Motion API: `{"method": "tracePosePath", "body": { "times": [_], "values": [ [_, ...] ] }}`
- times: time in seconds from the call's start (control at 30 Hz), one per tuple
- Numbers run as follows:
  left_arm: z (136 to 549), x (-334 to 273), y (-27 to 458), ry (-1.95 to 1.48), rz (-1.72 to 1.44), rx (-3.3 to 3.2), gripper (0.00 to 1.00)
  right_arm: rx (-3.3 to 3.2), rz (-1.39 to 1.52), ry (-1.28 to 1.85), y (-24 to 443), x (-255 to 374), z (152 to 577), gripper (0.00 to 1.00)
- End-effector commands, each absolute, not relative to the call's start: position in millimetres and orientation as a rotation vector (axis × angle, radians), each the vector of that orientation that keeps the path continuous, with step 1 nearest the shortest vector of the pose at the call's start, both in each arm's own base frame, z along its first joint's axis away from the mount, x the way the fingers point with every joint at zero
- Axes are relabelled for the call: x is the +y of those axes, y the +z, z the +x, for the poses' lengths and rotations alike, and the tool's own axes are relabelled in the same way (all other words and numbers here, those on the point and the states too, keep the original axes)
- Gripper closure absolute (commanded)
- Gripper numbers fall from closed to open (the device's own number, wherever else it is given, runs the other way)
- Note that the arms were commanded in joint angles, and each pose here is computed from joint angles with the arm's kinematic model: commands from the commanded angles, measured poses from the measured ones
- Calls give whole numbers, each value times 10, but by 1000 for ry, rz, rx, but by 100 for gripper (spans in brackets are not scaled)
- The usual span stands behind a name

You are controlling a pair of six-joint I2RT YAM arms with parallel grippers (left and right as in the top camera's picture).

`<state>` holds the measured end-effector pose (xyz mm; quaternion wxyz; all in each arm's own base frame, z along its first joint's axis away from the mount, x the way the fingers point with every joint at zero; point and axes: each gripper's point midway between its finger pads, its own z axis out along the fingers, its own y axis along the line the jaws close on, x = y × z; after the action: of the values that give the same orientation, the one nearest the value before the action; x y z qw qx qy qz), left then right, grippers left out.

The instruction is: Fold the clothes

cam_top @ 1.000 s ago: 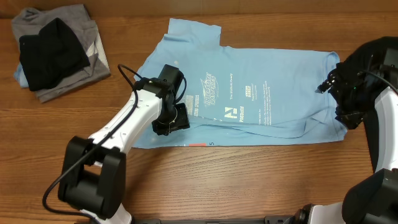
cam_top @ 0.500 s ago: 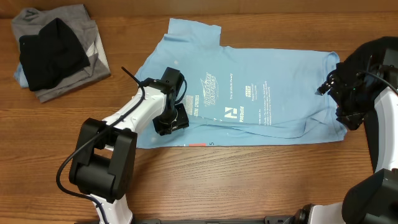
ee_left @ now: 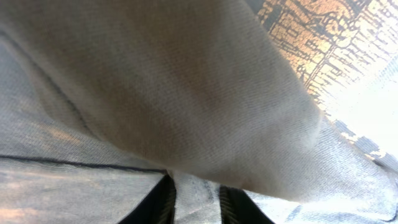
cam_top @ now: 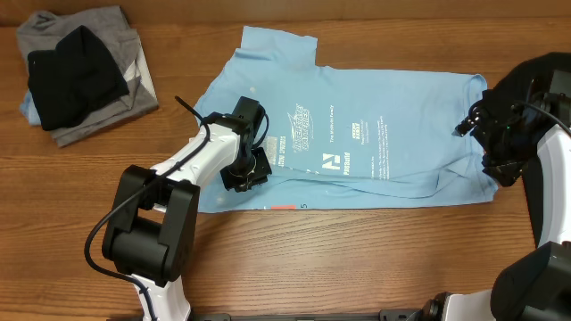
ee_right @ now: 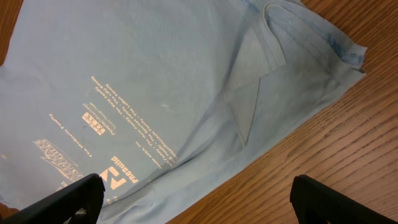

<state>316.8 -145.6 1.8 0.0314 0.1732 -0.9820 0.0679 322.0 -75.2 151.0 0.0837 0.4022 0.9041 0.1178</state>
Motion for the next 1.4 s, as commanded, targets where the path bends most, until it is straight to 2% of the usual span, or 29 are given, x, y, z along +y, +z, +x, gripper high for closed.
{"method": "tracePosePath", "body": {
  "times": [0.0,0.03,0.13,0.4,0.8,0.9,1.27,1.37],
  "values": [
    [3171,-1404,-47,173,559,-3019,76,2687,1170,337,1565,-750,3230,0],
    [3177,-1406,-41,175,559,-3020,78,2687,1170,337,1565,-750,3230,0],
    [3190,-1411,-2,174,559,-3018,96,2686,1170,336,1565,-752,3231,0],
    [3336,-1464,235,192,536,-3042,96,2686,1173,310,1559,-780,3223,0],
    [3456,-1488,323,208,528,-3080,89,2683,1172,310,1561,-783,3229,0],
    [3505,-1506,326,226,529,-3098,94,2683,1172,310,1561,-783,3230,0],
    [4155,-1746,485,492,536,-3324,96,2667,1162,311,1570,-797,3271,0],
    [4297,-1795,549,551,504,-3382,91,2662,1159,310,1573,-802,3284,0]
  ]
}}
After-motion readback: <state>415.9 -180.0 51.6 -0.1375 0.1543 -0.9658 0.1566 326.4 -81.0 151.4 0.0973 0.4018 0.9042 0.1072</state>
